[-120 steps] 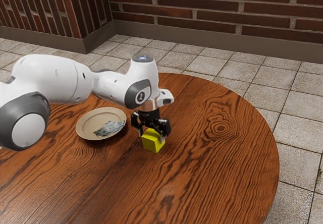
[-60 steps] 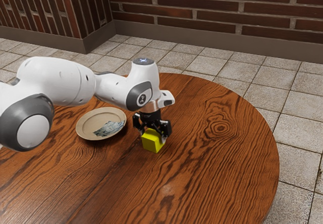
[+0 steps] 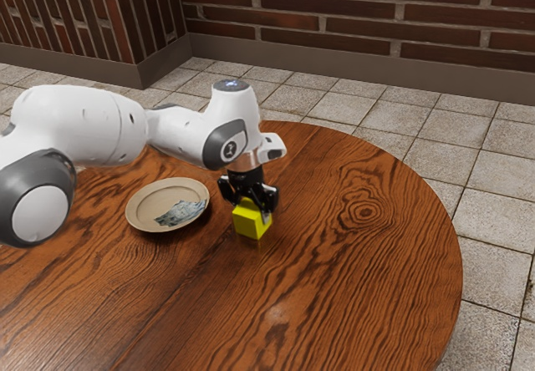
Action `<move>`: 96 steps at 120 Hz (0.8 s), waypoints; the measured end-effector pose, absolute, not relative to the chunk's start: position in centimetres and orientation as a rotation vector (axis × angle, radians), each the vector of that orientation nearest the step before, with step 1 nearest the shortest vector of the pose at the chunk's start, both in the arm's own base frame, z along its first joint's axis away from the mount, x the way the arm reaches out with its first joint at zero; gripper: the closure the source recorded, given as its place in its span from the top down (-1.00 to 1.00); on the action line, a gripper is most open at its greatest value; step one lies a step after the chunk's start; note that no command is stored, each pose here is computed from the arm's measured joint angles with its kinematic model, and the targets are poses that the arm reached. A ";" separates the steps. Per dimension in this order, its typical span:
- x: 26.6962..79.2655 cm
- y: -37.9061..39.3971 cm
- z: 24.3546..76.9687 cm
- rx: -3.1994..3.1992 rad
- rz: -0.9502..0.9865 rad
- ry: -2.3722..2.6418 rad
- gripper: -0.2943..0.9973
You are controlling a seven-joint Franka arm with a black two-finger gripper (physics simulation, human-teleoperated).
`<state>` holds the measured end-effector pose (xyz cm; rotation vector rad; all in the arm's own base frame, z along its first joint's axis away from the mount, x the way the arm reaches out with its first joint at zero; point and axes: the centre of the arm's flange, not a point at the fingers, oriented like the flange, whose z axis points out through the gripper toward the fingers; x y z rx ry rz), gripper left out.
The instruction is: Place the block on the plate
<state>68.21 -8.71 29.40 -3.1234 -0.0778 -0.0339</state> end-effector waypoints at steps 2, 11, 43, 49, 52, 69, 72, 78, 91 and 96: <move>68.2 -8.5 30.2 -3.122 -0.047 -0.079 0.08; 68.1 -6.8 33.7 -3.109 -0.093 -0.113 0.06; 65.0 5.9 38.2 -3.058 -0.054 -0.362 0.07; 64.5 8.6 38.1 -3.048 -0.039 -0.411 0.07; 64.3 9.9 37.9 -3.043 -0.030 -0.434 0.07; 65.1 14.7 35.7 -3.036 -0.001 -0.499 0.07; 65.4 14.9 35.3 -3.037 0.002 -0.496 0.07; 66.4 15.2 34.6 -3.037 -0.001 -0.486 0.07; 67.0 15.3 33.7 -3.044 0.002 -0.467 0.07; 67.0 15.3 33.6 -3.047 0.000 -0.464 0.07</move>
